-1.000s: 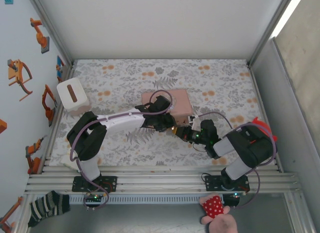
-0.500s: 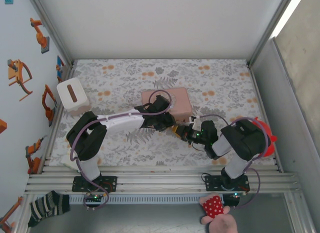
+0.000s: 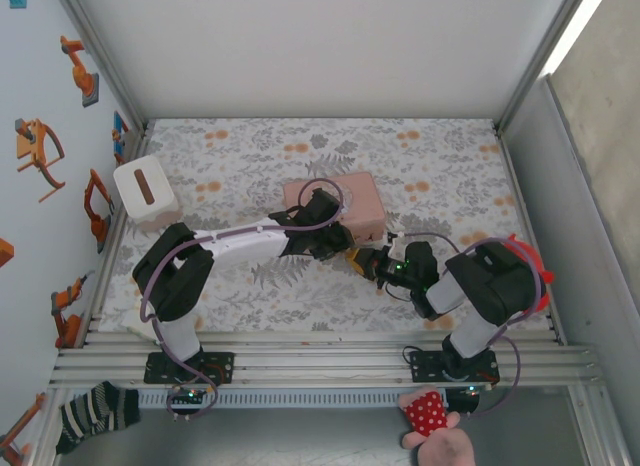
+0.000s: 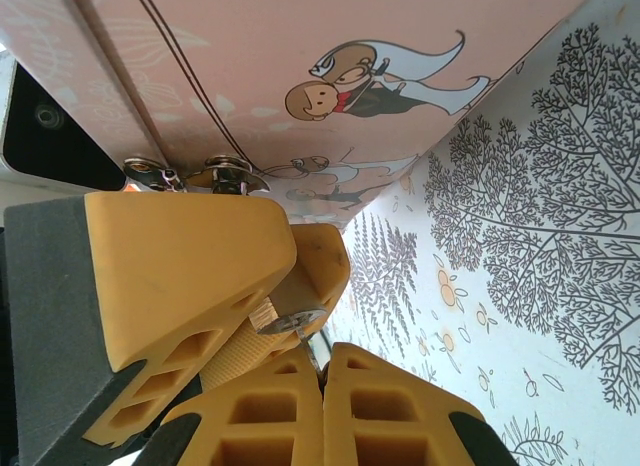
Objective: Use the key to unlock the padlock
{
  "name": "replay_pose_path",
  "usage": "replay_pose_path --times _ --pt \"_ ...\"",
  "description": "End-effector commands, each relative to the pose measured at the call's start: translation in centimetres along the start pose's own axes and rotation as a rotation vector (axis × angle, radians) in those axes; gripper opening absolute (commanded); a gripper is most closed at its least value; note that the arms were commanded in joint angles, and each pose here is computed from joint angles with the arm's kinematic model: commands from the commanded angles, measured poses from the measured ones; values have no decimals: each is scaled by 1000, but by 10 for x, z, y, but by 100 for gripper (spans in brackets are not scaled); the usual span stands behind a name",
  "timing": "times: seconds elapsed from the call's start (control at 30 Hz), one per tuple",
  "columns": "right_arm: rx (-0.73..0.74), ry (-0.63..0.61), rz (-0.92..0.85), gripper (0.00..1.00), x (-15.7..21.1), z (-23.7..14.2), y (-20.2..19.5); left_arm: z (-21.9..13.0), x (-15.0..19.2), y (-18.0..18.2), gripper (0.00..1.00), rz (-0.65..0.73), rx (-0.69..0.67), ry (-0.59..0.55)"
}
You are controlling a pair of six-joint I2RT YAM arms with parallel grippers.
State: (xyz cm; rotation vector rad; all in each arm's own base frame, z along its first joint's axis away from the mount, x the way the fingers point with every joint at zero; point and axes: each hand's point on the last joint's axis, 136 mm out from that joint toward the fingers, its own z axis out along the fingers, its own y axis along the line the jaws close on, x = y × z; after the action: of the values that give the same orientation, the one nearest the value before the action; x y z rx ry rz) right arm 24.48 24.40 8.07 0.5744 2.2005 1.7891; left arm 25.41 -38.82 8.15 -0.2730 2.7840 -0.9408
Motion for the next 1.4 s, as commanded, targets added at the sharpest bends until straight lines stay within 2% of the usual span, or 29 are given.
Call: replay_pose_path --times 0.0,0.27,0.5,0.63,0.9,1.27,1.37 --pt "-75 -92 -93 0 -20 -1 26 -21 3 -35 9 24 121 6" --pt "134 2 -424 0 8 10 7 -19 2 -44 9 34 141 17" --pt "307 -10 -783 0 13 -11 17 -18 1 -46 8 37 149 15" --pt "388 -5 -882 0 9 -19 9 -16 1 -48 8 36 159 19" --pt "573 63 -1113 0 17 -6 2 -16 2 -45 8 32 158 18" --pt "886 -20 -1429 0 12 -12 8 -17 1 -47 8 31 174 25" --pt "870 12 -1442 0 19 -6 8 -18 2 -46 8 31 171 23"
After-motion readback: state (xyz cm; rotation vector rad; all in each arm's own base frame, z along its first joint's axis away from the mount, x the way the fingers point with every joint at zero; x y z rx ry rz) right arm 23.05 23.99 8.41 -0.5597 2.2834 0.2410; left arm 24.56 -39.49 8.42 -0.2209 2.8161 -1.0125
